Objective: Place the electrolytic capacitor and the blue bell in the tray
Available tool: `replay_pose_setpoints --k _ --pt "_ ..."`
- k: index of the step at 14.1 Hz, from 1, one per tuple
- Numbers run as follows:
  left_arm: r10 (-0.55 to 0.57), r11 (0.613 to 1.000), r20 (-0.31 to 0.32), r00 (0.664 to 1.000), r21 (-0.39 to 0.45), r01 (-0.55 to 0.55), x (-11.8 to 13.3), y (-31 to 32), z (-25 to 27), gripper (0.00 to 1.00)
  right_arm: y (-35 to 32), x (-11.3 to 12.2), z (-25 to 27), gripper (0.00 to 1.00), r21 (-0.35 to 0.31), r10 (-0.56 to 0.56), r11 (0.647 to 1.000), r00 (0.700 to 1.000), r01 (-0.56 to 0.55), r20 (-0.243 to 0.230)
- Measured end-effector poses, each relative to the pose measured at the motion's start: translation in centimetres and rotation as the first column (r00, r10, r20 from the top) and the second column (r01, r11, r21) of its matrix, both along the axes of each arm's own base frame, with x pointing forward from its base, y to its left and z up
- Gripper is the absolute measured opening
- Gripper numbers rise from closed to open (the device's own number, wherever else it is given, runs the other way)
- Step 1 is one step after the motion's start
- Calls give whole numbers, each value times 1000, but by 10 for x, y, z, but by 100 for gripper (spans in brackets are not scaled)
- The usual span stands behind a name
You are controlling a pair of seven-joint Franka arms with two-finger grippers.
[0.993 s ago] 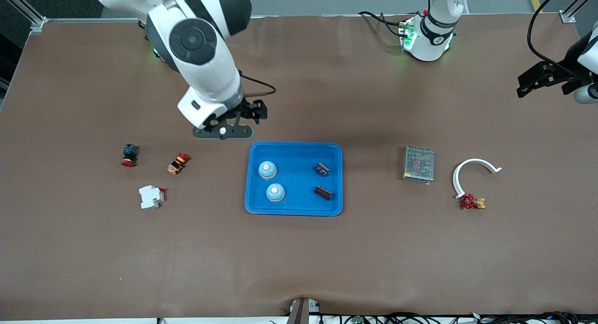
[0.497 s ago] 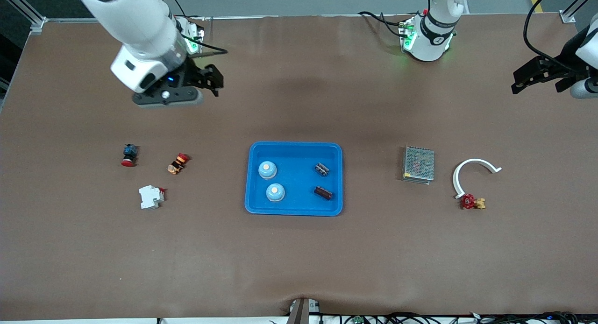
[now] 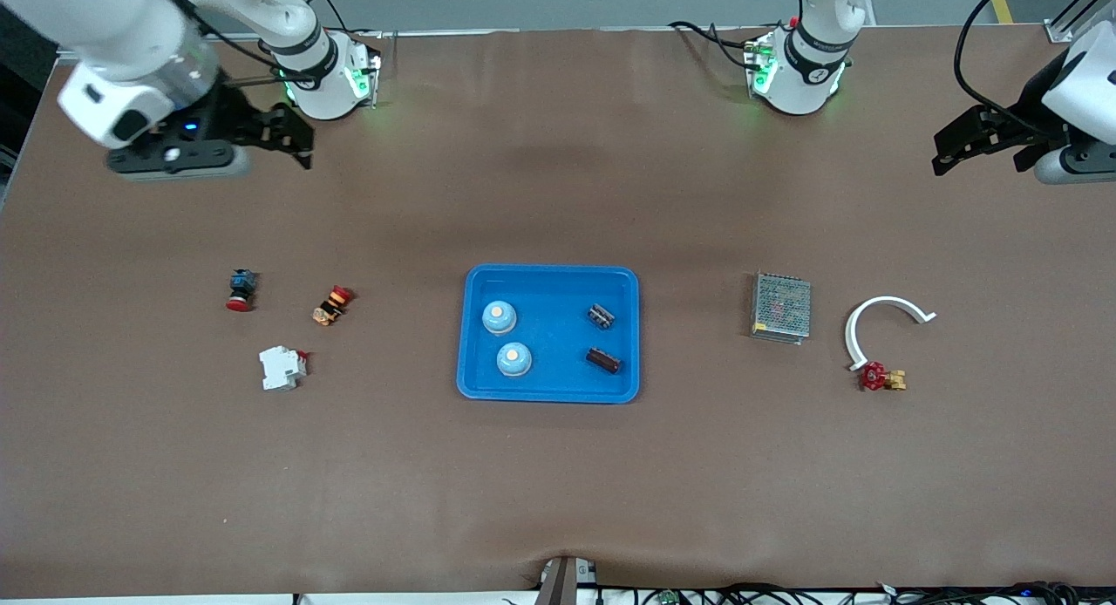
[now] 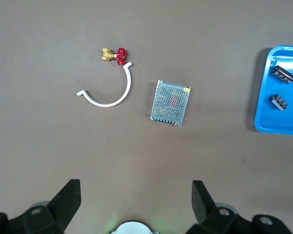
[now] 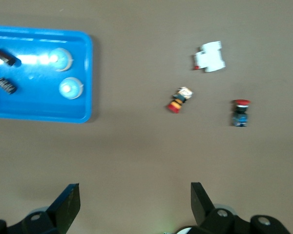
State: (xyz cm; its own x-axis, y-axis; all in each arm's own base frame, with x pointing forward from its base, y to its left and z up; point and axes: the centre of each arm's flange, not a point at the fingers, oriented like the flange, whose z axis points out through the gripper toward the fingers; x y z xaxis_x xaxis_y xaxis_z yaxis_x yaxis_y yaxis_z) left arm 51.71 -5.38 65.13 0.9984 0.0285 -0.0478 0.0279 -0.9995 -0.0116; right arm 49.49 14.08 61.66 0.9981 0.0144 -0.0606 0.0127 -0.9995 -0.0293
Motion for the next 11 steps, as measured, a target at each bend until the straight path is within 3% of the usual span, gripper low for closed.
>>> replay_pose_setpoints --k 4,11 --pt "-1 1000 0 1000 0 1 0 0 0 100 -73 17 -3 100 3 -99 995 995 99 10" --pt "1 1000 -2 1000 0 -1 1 1 -1 100 -135 37 -8 100 16 -148 989 985 147 94"
